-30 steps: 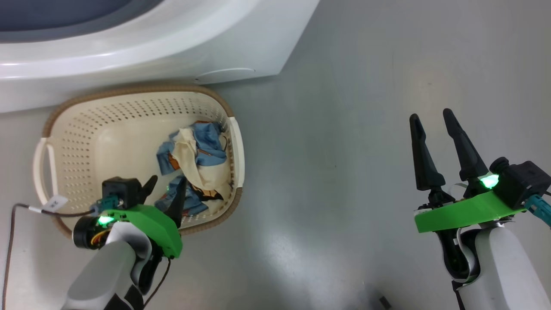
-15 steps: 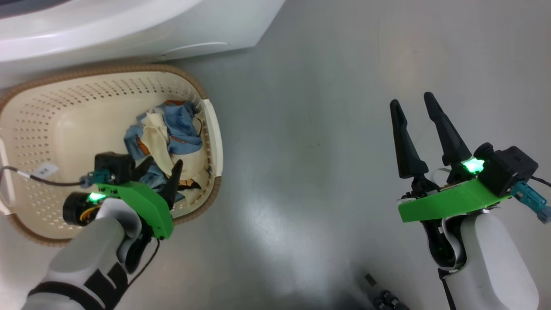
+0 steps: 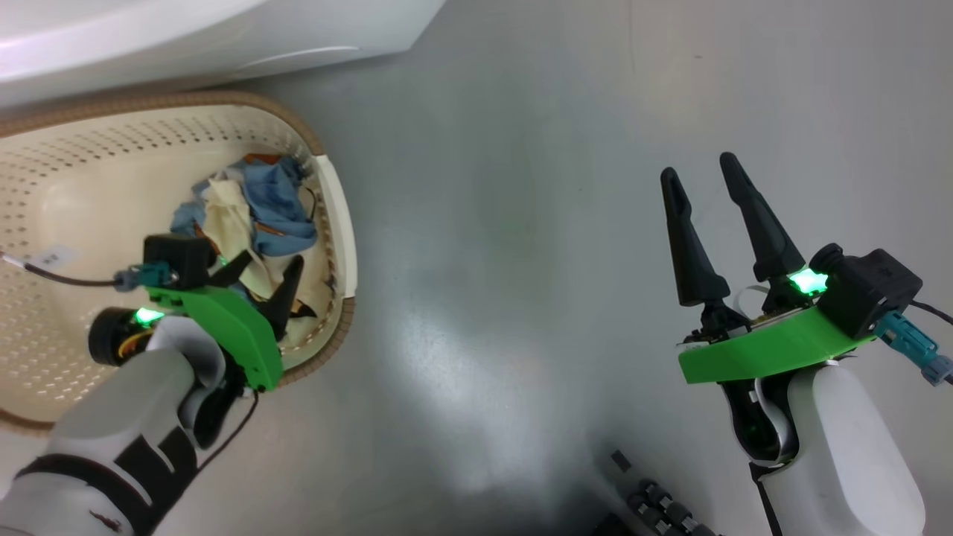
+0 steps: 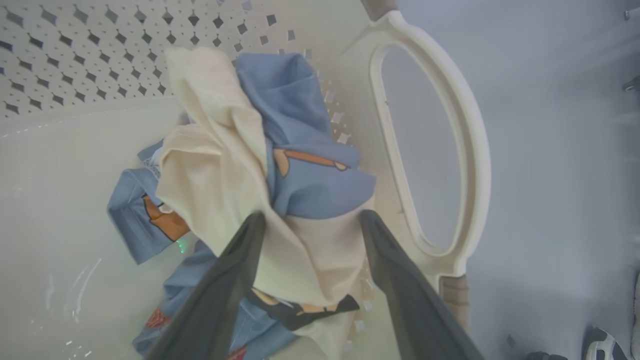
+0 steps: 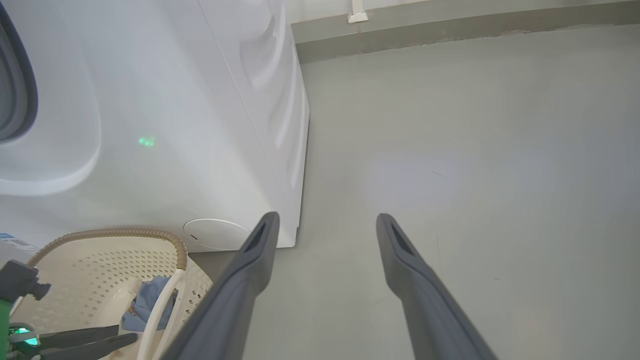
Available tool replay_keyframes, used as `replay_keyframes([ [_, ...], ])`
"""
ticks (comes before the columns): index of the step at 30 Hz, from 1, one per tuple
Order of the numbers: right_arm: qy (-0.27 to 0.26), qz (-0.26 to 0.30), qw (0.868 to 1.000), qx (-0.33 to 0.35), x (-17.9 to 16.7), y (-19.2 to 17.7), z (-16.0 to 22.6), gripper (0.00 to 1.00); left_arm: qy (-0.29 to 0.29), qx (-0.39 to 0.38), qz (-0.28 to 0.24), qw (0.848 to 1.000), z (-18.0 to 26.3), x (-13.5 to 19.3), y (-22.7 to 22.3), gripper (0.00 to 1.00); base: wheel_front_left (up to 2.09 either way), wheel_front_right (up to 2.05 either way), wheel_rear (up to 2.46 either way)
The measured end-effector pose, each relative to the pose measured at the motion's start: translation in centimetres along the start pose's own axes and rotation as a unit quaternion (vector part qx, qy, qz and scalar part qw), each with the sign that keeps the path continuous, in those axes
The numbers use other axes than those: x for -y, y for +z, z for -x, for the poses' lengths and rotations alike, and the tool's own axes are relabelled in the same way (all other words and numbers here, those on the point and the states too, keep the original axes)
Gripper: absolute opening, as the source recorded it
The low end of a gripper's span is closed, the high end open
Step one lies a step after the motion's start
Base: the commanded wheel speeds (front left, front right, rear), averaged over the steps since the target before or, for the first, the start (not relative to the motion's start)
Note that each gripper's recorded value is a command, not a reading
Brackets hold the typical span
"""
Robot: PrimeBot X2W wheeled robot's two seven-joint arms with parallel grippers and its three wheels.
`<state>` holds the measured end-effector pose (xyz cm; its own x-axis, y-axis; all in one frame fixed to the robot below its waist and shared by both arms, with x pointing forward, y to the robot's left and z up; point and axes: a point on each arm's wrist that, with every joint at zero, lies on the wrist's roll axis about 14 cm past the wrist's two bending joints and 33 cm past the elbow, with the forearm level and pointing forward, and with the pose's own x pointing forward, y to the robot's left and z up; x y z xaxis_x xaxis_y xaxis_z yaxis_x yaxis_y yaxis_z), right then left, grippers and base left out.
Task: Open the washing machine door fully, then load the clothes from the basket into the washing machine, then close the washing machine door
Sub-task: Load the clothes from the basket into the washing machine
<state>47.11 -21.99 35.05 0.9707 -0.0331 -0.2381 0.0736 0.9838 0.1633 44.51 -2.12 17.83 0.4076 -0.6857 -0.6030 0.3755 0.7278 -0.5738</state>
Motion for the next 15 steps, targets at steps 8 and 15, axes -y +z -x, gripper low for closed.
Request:
replay_keyframes([
  [8, -0.005, 0.008, 1.000, 0.004, 0.5, 0.3, -0.1, 1.00, -0.004, -0.009, 0.007, 1.000, -1.3, -0.4, 0.0, 0.34, 0.00, 0.00, 0.00],
  [15, -0.012, 0.012, 1.000, 0.011, 1.0, 0.9, 0.0, 1.00, -0.003, -0.012, 0.010, 1.000, -1.2, -0.2, 0.0, 0.00, 0.00, 0.00, 0.00],
])
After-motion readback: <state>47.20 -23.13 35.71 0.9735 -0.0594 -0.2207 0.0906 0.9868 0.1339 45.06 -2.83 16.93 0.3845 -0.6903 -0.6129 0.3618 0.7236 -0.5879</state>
